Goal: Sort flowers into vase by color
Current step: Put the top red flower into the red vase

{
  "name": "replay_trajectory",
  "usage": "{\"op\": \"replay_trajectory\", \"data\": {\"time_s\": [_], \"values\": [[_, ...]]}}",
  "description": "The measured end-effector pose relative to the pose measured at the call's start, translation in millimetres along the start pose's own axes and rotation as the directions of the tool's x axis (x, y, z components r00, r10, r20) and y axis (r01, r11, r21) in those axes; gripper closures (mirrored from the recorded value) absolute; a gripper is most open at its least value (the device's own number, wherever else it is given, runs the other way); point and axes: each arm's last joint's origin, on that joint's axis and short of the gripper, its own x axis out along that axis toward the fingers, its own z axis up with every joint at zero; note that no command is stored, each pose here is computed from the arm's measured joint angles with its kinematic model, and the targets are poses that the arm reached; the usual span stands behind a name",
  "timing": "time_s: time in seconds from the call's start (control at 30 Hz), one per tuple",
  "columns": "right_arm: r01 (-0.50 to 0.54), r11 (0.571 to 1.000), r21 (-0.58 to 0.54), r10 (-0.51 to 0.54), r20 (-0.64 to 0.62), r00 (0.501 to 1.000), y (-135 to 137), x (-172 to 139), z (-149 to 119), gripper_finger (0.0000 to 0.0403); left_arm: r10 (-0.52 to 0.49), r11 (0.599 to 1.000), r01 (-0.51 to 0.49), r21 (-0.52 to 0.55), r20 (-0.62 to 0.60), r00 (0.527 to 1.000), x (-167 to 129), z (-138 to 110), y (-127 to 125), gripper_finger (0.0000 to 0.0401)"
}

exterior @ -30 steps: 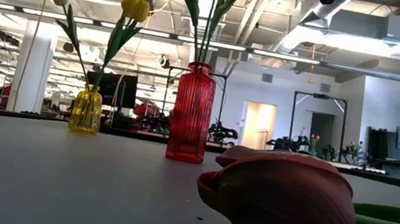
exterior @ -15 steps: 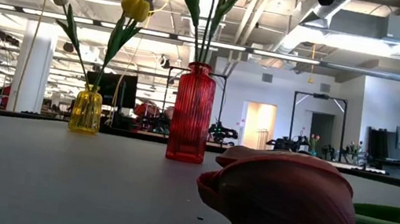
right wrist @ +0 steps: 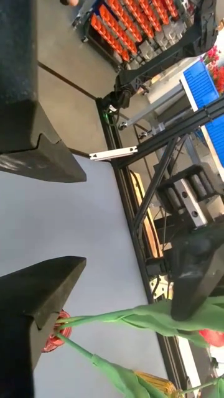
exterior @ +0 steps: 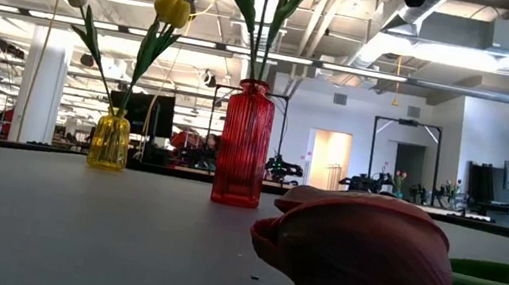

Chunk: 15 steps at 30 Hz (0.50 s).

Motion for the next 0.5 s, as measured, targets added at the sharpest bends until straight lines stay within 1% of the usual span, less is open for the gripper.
{"op": "replay_trajectory", "data": {"time_s": [0.2,0.37,0.5], "values": [[0.0,1.0,0.0,0.0,0.0,1.0,0.0,-0.1,0.0,0.0171,0.008,0.999,-0.008,-0.043,0.002,1.0,0.0,0.2,0.2,0.0401],[0.0,1.0,0.0,0.0,0.0,1.0,0.0,0.0,0.0,0.0171,0.003,0.998,0.001,-0.059,0.072,0.997,-0.2,7.5,0.0,0.0401],[0.0,1.0,0.0,0.0,0.0,1.0,0.0,-0.1,0.0,0.0171,0.004,0.997,0.003,-0.076,0.092,0.996,-0.4,9.6,0.1,0.0401]]}}
